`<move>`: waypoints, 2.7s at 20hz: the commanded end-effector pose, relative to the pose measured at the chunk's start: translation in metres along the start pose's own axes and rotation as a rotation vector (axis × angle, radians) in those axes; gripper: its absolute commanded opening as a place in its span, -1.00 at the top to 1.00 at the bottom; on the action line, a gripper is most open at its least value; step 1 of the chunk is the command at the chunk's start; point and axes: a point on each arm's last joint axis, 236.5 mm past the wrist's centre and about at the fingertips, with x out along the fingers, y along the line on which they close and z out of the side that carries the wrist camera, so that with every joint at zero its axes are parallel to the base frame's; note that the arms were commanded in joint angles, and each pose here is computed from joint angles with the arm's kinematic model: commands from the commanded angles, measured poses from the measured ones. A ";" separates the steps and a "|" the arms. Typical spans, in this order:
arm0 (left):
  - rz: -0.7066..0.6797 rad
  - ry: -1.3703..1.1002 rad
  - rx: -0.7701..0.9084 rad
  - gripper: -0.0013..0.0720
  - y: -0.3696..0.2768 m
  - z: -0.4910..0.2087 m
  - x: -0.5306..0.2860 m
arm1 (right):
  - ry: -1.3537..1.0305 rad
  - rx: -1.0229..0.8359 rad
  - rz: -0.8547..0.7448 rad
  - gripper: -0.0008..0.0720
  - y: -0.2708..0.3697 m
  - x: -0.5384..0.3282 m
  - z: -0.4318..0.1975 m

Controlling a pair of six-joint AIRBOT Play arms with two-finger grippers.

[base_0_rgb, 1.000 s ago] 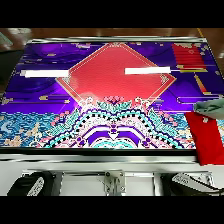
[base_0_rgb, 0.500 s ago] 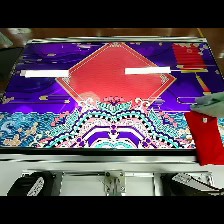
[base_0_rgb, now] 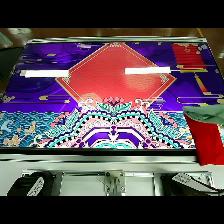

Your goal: Fold the shirts.

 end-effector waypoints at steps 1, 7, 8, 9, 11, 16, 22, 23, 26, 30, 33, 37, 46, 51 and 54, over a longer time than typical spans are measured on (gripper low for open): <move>0.000 0.000 0.002 0.87 0.000 0.000 0.000 | 0.075 0.101 -0.338 0.76 -0.075 -0.017 -0.025; -0.013 0.022 0.001 0.87 -0.003 -0.005 0.000 | 0.151 0.174 -0.368 0.76 -0.108 0.021 -0.045; -0.010 0.018 0.001 0.87 -0.002 -0.004 0.000 | 0.189 0.192 -0.376 0.76 -0.117 0.031 -0.057; -0.009 0.015 0.001 0.87 -0.002 -0.004 0.000 | 0.229 0.209 -0.400 0.76 -0.128 0.040 -0.069; -0.009 0.015 0.001 0.87 -0.002 -0.004 0.000 | 0.299 0.226 -0.492 0.76 -0.158 0.048 -0.093; -0.009 0.015 0.000 0.87 -0.002 -0.004 0.000 | 0.260 0.199 -0.606 -0.13 -0.197 0.059 -0.093; 0.149 0.017 0.081 0.87 0.043 -0.003 0.003 | 0.178 0.189 -0.579 -0.92 -0.167 0.022 -0.059; 0.171 0.040 0.072 0.87 0.055 -0.008 0.007 | 0.083 0.170 -0.523 -0.92 -0.145 0.010 -0.033; 0.225 0.116 0.060 0.87 0.093 -0.032 0.031 | -0.390 0.015 -0.126 -0.92 -0.015 -0.030 0.079; 0.412 0.444 -0.044 0.88 0.162 -0.134 0.069 | -0.517 -0.330 0.111 -0.92 0.146 -0.024 0.075; 0.698 0.922 0.064 0.87 0.208 -0.226 0.039 | -0.150 -0.586 -0.156 -0.92 0.153 0.072 -0.016; 0.747 1.129 0.192 -0.94 0.204 -0.255 0.046 | 0.015 -0.661 -0.277 -0.92 0.151 0.137 -0.078; 0.736 1.134 0.201 -0.94 0.201 -0.260 0.051 | 0.075 -0.728 -0.215 -0.92 0.176 0.155 -0.112; 0.737 1.138 0.200 -0.94 0.202 -0.261 0.051 | 0.075 -0.728 -0.215 -0.92 0.176 0.155 -0.112; 0.737 1.138 0.200 -0.94 0.202 -0.261 0.051 | 0.075 -0.728 -0.215 -0.92 0.176 0.155 -0.112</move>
